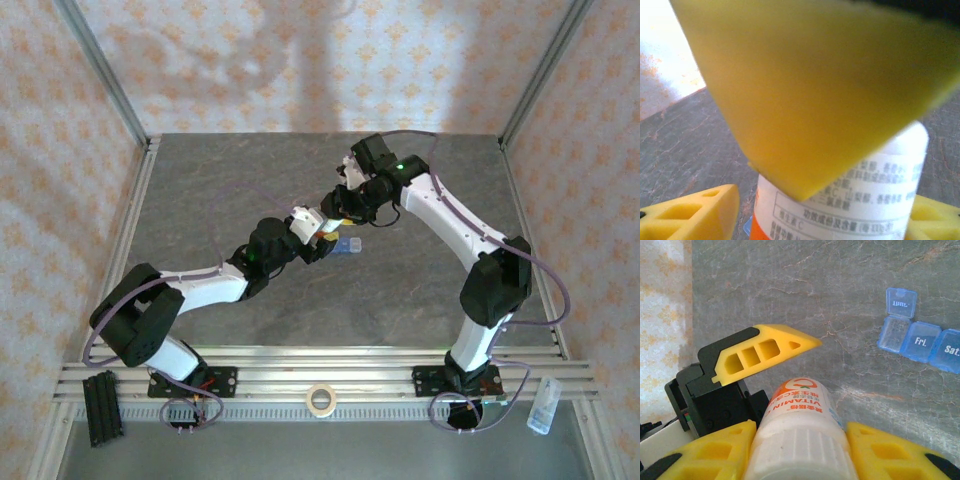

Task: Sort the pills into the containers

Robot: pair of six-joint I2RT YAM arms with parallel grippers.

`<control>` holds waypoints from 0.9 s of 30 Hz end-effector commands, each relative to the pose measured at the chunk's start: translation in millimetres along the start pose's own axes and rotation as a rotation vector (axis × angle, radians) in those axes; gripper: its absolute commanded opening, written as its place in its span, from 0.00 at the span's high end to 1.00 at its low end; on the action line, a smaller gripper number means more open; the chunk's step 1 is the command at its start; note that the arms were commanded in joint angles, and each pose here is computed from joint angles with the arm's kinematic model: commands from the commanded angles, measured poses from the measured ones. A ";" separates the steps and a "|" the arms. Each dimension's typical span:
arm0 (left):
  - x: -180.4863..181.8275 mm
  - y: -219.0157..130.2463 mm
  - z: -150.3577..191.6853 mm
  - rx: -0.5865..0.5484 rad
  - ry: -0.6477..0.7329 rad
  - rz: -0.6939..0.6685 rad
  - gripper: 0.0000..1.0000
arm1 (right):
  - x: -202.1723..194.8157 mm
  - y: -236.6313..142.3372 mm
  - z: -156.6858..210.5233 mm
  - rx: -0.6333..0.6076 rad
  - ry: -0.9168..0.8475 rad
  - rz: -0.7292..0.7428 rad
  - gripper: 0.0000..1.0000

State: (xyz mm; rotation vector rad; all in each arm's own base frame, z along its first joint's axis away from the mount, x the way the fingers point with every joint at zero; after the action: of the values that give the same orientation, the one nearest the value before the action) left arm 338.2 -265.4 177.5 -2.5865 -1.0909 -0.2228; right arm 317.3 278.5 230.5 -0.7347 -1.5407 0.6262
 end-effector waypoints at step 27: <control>4.7 -2.1 -18.9 -0.008 -0.082 0.003 0.87 | -31.5 -75.8 -29.5 -0.265 0.218 -0.167 0.18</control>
State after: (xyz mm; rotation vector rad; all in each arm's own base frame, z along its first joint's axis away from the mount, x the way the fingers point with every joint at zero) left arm 336.3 -268.8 174.7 -2.6006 -1.0665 -0.1179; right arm 340.7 208.9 255.3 -0.8211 -1.4615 0.2963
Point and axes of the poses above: each hand's point on the last joint's axis, 136 mm out from that joint toward the fingers, its own y axis out along the fingers, its own x axis along the line the jaws close on, z = x × y, the point moved 2 cm from there along -y, back along the fingers, and after that the axes turned 10 degrees about y, right-handed, at the moved point
